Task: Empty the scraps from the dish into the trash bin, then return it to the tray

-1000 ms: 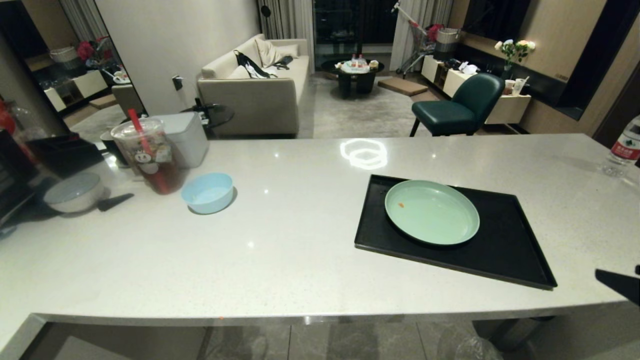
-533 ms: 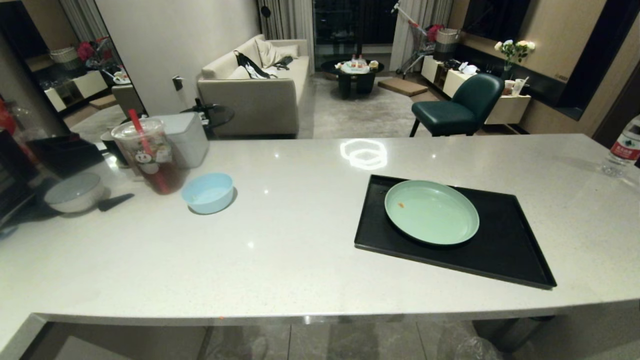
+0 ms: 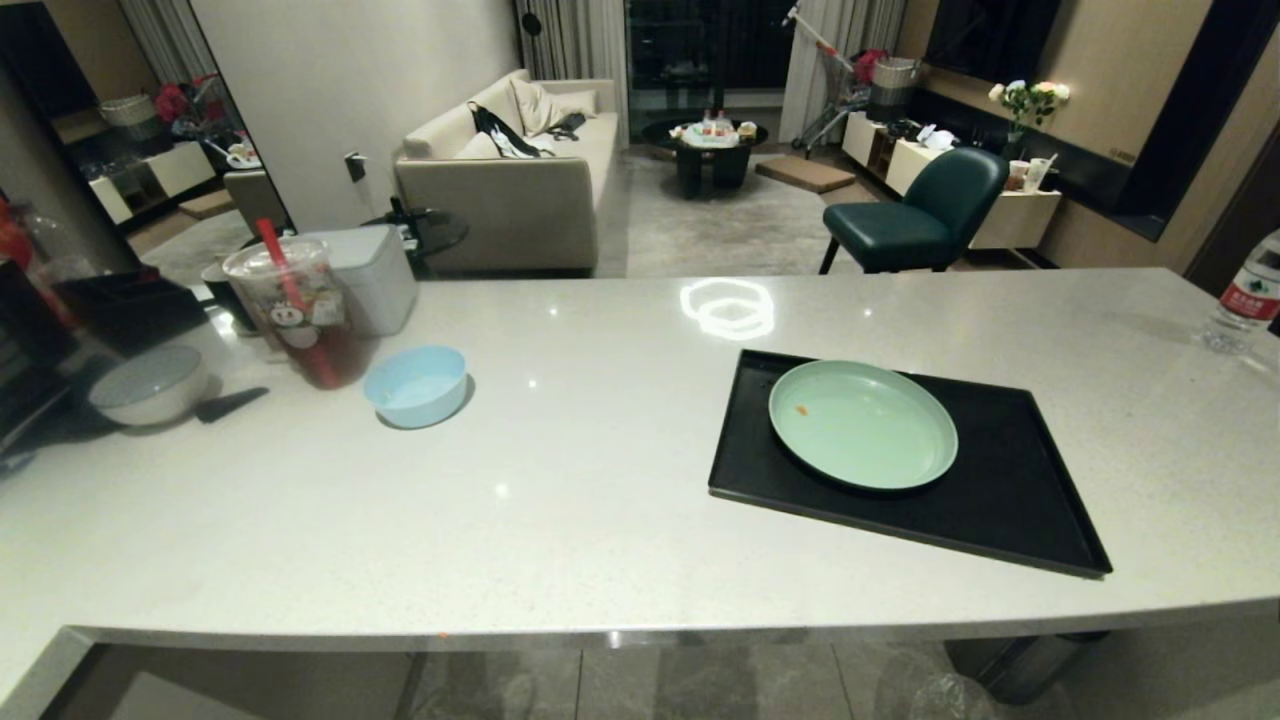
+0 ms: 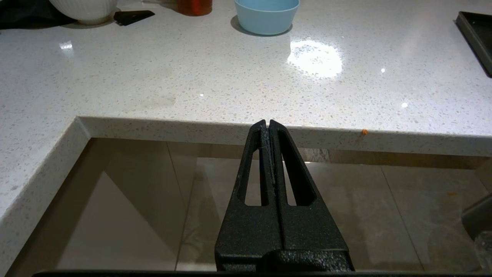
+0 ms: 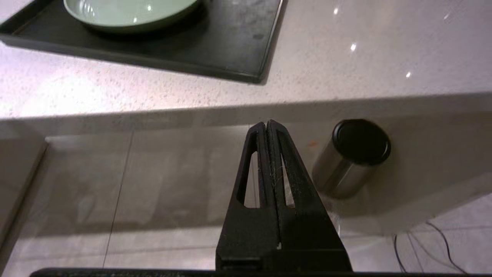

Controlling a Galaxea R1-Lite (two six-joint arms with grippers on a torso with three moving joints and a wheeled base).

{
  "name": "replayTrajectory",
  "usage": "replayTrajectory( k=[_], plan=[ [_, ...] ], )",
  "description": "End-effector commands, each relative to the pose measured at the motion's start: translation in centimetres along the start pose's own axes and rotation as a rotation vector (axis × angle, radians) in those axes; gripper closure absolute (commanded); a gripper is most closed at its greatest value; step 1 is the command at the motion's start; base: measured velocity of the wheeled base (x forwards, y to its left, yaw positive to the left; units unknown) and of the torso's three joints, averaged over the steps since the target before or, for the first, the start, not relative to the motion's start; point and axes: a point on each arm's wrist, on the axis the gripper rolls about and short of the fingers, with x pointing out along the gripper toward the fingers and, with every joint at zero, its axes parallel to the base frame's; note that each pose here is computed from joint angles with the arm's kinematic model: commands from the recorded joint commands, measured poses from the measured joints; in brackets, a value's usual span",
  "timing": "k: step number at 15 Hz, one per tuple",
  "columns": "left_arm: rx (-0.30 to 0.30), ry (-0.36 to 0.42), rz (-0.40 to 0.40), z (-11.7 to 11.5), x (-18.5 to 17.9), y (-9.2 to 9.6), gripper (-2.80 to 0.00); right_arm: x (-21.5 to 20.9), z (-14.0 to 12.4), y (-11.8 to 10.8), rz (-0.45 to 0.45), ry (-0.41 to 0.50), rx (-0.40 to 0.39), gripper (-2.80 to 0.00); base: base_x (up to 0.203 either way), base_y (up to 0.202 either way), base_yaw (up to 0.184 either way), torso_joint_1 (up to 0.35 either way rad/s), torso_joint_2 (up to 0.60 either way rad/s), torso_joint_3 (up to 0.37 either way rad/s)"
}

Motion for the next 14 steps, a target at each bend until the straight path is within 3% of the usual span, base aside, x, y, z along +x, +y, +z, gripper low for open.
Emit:
replayTrajectory(
  k=[1,7,11,14],
  plan=[
    [-0.001,0.000,0.001,0.0,0.0,0.0,0.00,-0.3,-0.9,0.0,-0.018,-0.006,0.011,0.00,0.000,0.000,0.000,0.000,0.00,0.000],
    [-0.001,0.000,0.000,0.0,0.0,0.0,0.00,-1.2,-2.0,-0.2,0.028,-0.030,-0.005,0.00,0.000,0.000,0.000,0.000,0.00,0.000],
    [-0.001,0.000,0.001,0.0,0.0,0.0,0.00,-2.5,-2.5,-0.2,0.041,-0.189,-0.001,0.00,0.000,0.000,0.000,0.000,0.00,0.000],
    [-0.001,0.000,0.001,0.0,0.0,0.0,0.00,-2.6,-2.5,-0.2,0.042,-0.196,-0.009,0.00,0.000,0.000,0.000,0.000,0.00,0.000]
  ],
)
